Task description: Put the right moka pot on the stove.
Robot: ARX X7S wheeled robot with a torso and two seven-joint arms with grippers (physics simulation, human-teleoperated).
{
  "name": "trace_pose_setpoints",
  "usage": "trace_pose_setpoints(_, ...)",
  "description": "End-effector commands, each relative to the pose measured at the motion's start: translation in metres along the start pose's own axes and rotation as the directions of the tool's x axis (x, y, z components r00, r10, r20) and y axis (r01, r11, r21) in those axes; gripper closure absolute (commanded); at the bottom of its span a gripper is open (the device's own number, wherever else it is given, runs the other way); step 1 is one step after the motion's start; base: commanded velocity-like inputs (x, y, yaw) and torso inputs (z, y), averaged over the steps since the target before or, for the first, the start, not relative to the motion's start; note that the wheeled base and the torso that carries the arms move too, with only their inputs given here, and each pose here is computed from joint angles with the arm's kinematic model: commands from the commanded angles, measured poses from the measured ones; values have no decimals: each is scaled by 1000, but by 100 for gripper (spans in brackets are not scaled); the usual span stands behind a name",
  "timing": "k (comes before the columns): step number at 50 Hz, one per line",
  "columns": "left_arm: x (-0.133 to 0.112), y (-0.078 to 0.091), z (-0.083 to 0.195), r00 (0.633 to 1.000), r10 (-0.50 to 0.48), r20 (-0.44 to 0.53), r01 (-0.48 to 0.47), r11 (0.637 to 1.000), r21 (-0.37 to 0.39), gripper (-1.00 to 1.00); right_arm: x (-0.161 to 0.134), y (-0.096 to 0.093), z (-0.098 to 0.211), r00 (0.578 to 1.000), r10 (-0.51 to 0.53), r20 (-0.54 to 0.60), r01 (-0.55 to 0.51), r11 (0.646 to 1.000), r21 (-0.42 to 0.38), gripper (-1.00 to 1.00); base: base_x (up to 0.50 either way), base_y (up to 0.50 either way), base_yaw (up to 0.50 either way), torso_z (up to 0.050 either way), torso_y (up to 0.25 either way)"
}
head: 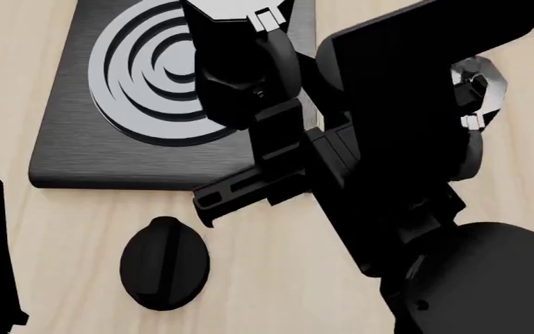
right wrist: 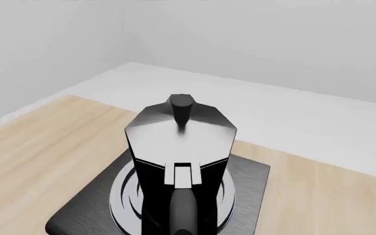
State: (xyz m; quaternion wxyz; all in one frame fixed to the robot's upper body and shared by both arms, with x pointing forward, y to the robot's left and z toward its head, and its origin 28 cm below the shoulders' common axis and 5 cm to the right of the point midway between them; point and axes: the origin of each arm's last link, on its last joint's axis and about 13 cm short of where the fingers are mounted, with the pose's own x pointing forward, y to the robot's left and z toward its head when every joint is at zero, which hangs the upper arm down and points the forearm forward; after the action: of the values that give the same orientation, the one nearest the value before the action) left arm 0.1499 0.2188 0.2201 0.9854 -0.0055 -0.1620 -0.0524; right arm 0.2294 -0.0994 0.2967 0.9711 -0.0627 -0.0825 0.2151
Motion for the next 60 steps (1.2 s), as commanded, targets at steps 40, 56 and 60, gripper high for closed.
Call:
trace_pose_setpoints(40, -1, -1, 0, 1000, -11, 0, 11, 1000, -3, -100, 90, 1, -5, 999, 44, 31, -44, 999, -11, 100, 0, 0, 0, 0, 1)
trace_pose_setpoints(56, -2, -1, 1, 1000, -16, 7, 16, 1000, -10, -100, 117, 2, -14, 998, 53, 25, -53, 999, -15, 100, 0, 0, 0, 0, 1)
trace_pose_setpoints(60, -2, -1, 1, 1000, -18, 7, 18, 1000, -10, -100, 124, 1, -17, 998, 52, 21, -52, 999, -2, 100, 0, 0, 0, 0, 3)
